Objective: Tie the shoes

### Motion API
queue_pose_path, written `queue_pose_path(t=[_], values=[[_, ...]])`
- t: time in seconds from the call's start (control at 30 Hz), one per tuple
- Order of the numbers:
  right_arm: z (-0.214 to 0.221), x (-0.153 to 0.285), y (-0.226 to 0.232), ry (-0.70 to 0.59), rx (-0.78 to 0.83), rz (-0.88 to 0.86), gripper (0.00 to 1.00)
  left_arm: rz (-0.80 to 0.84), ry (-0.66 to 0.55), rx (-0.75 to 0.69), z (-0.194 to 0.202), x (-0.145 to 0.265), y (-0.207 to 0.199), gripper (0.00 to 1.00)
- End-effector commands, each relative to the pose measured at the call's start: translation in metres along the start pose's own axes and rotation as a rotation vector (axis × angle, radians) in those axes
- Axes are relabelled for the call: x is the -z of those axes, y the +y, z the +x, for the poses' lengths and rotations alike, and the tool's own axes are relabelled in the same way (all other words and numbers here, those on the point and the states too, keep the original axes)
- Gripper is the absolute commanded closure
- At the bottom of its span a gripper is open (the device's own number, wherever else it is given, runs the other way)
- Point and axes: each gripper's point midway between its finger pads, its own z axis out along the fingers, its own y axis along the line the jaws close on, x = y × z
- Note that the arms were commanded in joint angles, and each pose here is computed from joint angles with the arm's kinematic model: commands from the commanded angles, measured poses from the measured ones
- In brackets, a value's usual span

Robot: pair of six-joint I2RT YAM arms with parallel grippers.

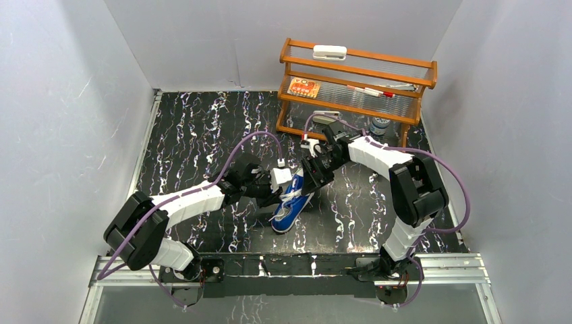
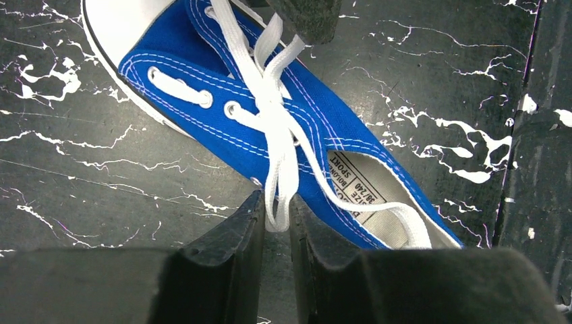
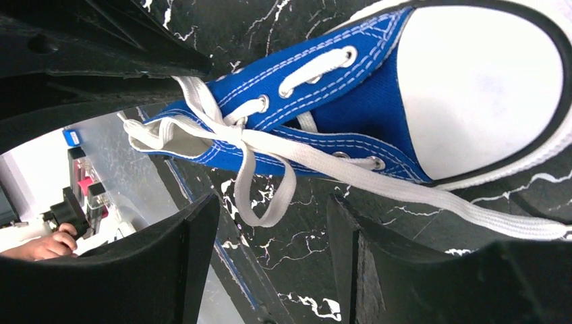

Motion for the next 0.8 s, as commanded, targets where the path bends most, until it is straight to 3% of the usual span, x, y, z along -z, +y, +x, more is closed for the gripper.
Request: queue_pose_path(t=[0.0,0.1,0.23,0.47,0.63,0.77], values=[[-0.005,-0.007,0.012,-0.022,0.04,-0.071,0.34,0.004,-0.027,-0.008,-0.005,0.002,-0.004,0.83],[-0.004,-0.012,0.012,-0.011,0.033,-0.086,0.39,0.008,-0.021,-0.002,-0.004,0.002,-0.004,0.88],[-0.005,-0.015,0.014,-0.012,0.027,-0.098,0.53,-0.007,-0.018,0.015,-0.005,0.003,-0.002,0.96],[0.013,-0.019,0.01,0.017,-0.033,-0.093,1.0,-0.023,0.002,0.096,0.001,0.005,-0.004,1.0],[0.021,-0.021,-0.004,0.001,-0.126,0.009,1.0,-0.235,0.09,0.378,0.025,0.011,0.015,1.0],[0.012,-0.013,-0.021,-0.102,-0.162,0.159,1.0,-0.357,0.111,0.607,0.038,0.02,0.017,1.0]])
